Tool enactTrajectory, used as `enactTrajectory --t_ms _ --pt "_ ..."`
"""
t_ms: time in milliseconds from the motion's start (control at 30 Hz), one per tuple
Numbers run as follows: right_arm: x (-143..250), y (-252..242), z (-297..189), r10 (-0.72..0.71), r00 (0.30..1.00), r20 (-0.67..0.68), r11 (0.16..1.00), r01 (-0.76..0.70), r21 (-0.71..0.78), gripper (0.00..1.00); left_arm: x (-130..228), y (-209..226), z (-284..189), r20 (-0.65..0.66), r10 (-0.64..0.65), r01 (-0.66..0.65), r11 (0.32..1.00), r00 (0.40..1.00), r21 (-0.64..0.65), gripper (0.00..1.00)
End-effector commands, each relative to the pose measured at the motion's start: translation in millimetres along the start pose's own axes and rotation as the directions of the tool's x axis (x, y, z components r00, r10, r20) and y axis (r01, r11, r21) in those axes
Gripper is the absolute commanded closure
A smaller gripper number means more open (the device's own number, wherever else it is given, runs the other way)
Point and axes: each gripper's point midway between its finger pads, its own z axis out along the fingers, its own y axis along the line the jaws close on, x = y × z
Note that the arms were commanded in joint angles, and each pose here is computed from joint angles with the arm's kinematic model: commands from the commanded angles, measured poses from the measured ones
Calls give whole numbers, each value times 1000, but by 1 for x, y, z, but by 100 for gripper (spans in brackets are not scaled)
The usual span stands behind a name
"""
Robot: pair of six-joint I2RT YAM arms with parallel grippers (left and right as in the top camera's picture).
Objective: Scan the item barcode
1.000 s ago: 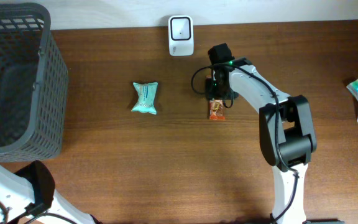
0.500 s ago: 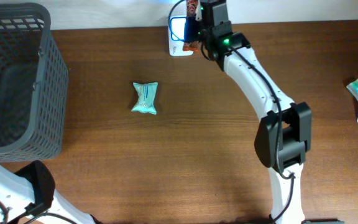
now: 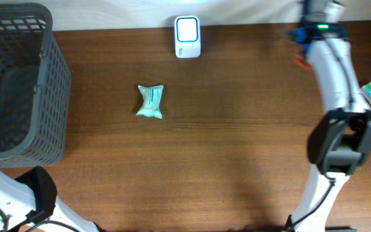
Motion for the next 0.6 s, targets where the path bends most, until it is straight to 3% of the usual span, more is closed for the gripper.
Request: enactTrajectory --t_ms 0,133,200,233,267,333,367,433,467,533,567 --pt "1 -98 23 74 995 -61 973 -59 223 96 -1 1 -1 3 -6 6 1000 1000 -1 1" --pt "19 -186 46 169 973 -157 929 -103 356 95 -1 1 -1 3 -6 6 1000 1000 -2 1" --pt "24 -211 47 200 964 -176 913 -119 390 63 -1 1 -1 3 -6 6 1000 1000 -2 1" --pt "31 -227 45 214 955 -204 902 -113 417 60 -1 1 -1 3 -6 6 1000 1000 -2 1" --pt "34 -233 42 219 950 -221 898 -108 427 51 -1 1 -1 3 -6 6 1000 1000 -1 1" --pt "29 -236 25 213 951 -225 900 -101 425 21 -1 1 -1 3 -6 6 1000 1000 -2 1" --pt "22 -233 9 212 954 -212 907 -111 406 18 -1 1 -1 3 -6 6 1000 1000 -2 1" --pt "14 -209 -21 216 950 -227 948 -148 281 14 -1 1 -1 3 -6 6 1000 1000 -1 1" --pt "16 -162 -54 204 933 -296 979 -199 48 12 -1 1 -1 3 -6 6 1000 1000 -1 1" --pt "21 -91 -102 138 907 -397 923 -263 -280 10 -1 1 -1 3 -6 6 1000 1000 -1 1" --pt "27 -45 -133 62 893 -445 839 -288 -462 10 -1 1 -1 3 -6 6 1000 1000 -1 1"
